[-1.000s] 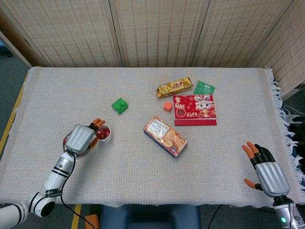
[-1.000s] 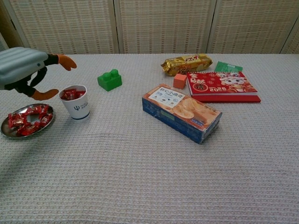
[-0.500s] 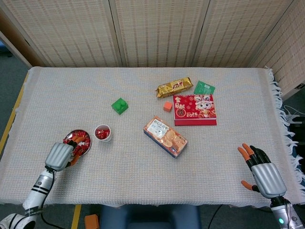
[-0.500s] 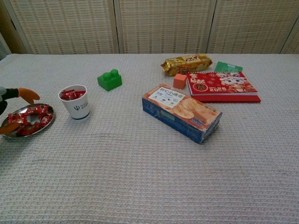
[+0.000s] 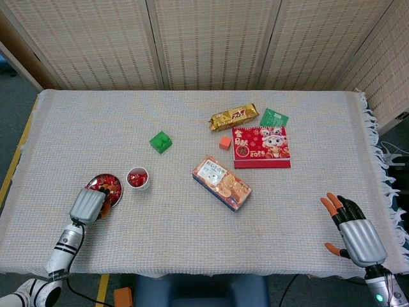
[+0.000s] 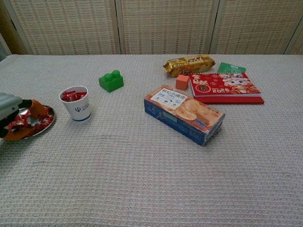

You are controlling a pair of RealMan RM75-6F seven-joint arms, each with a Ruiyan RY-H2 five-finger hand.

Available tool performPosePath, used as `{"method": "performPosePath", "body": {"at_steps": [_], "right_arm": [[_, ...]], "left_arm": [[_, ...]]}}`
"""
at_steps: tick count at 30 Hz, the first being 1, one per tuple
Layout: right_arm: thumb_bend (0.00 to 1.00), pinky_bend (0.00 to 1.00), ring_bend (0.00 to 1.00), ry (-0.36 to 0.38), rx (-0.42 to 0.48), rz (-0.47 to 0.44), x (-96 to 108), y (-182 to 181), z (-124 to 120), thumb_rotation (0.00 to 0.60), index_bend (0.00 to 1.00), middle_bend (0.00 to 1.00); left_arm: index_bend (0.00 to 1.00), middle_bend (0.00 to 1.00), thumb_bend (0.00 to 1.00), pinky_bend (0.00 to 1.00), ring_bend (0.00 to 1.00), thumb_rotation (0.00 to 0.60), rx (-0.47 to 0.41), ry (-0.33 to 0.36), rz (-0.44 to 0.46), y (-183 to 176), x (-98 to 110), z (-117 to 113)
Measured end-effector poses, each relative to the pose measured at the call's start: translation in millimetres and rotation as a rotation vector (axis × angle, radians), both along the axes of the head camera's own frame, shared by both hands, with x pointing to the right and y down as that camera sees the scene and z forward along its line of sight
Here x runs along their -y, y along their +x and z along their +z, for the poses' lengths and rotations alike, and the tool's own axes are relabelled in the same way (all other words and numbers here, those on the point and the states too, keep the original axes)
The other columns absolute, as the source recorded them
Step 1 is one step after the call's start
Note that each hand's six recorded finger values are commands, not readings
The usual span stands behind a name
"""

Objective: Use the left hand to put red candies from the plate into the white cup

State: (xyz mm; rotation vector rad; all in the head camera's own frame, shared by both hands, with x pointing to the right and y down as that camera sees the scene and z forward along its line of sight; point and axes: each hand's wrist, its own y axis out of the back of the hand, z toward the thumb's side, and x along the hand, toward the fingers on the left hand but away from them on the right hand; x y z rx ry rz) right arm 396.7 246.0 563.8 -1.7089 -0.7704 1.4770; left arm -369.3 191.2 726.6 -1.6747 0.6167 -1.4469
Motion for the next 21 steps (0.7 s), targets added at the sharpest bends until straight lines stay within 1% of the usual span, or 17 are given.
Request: {"method": "performPosePath", "body": {"at_steps": [2, 6, 15, 21], "right_arm": [[0.02, 0.11, 0.00, 0.001, 0.000, 0.002, 0, 0, 0, 0.600, 0.00, 0.00], [0.02, 0.11, 0.00, 0.004, -0.002, 0.006, 1, 1, 0, 0.600, 0.00, 0.00], [0.02, 0.11, 0.00, 0.002, -0.006, 0.007, 1, 1, 1, 0.600, 0.00, 0.00], [0.02, 0.11, 0.00, 0.000, -0.008, 0.007, 1, 1, 2, 0.600, 0.00, 0.00]], "left_arm": [[0.35, 0.40, 0.40, 1.00, 0.74, 0.600, 0.010, 0.000, 0.000, -1, 2, 3], [0.37, 0.40, 0.40, 1.00, 0.74, 0.600, 0.031, -0.019, -0.002, -4, 2, 10], [0.37, 0.38, 0.40, 1.00, 0.74, 0.600, 0.076, -0.045, 0.005, -11, -1, 15], [0.37, 0.38, 0.40, 1.00, 0.74, 0.600, 0.087, -0.054, 0.002, -15, -3, 15]]}}
